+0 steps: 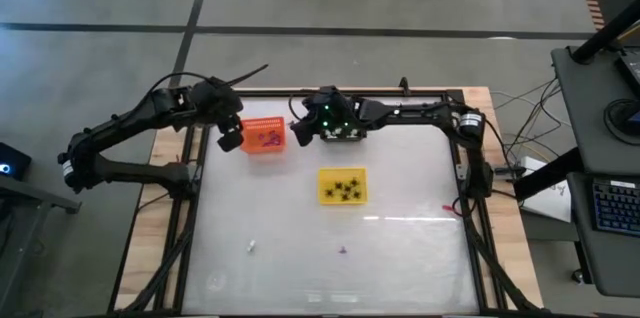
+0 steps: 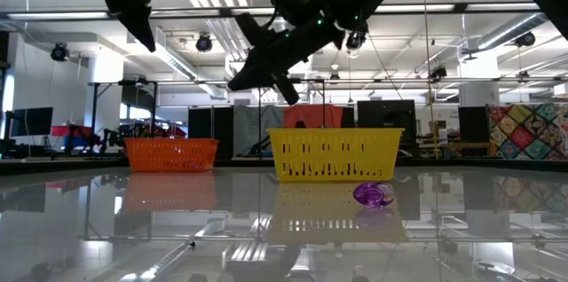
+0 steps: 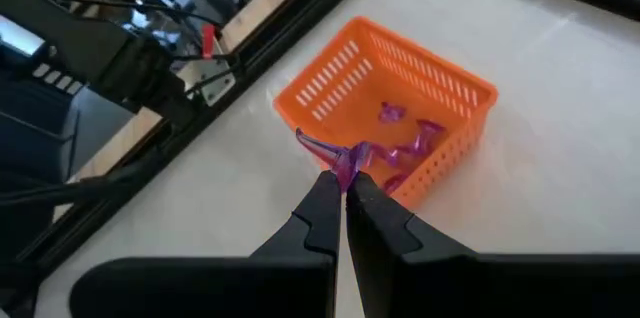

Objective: Sort Halloween decoration
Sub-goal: Put the violet witch hat into the orange bin

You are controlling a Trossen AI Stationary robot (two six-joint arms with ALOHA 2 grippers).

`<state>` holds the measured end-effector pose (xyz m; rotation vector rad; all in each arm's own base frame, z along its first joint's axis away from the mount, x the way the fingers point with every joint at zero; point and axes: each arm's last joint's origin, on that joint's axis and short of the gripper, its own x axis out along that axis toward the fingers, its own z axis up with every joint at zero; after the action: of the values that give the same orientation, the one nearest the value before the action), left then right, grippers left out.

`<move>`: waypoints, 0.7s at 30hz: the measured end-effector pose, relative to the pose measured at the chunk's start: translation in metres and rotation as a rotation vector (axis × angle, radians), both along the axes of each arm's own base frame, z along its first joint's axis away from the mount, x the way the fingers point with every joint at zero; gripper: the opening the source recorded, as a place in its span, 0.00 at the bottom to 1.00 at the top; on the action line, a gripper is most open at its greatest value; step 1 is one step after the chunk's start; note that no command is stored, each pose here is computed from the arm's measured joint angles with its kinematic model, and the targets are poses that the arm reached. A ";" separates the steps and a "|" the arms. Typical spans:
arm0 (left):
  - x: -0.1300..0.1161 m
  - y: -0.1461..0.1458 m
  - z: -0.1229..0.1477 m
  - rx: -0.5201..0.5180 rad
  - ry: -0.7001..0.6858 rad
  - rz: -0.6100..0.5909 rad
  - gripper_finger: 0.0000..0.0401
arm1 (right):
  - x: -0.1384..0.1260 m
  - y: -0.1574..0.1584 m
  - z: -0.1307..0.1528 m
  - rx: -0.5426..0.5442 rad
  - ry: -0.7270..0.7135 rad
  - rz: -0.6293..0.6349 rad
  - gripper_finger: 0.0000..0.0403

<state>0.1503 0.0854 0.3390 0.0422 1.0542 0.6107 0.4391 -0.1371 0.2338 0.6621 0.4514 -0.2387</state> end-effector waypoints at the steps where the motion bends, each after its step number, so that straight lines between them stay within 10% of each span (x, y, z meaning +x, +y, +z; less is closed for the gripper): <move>1: 0.000 0.000 0.000 0.004 -0.002 0.014 0.20 | 0.001 -0.003 -0.003 0.003 -0.008 0.007 0.02; 21: 0.000 0.002 0.001 -0.017 -0.098 0.191 0.20 | 0.010 -0.030 -0.019 -0.018 -0.160 0.069 0.02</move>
<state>0.1506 0.0873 0.3404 -0.1033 0.9750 0.7687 0.4494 -0.1672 0.2151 0.6417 0.3177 -0.1230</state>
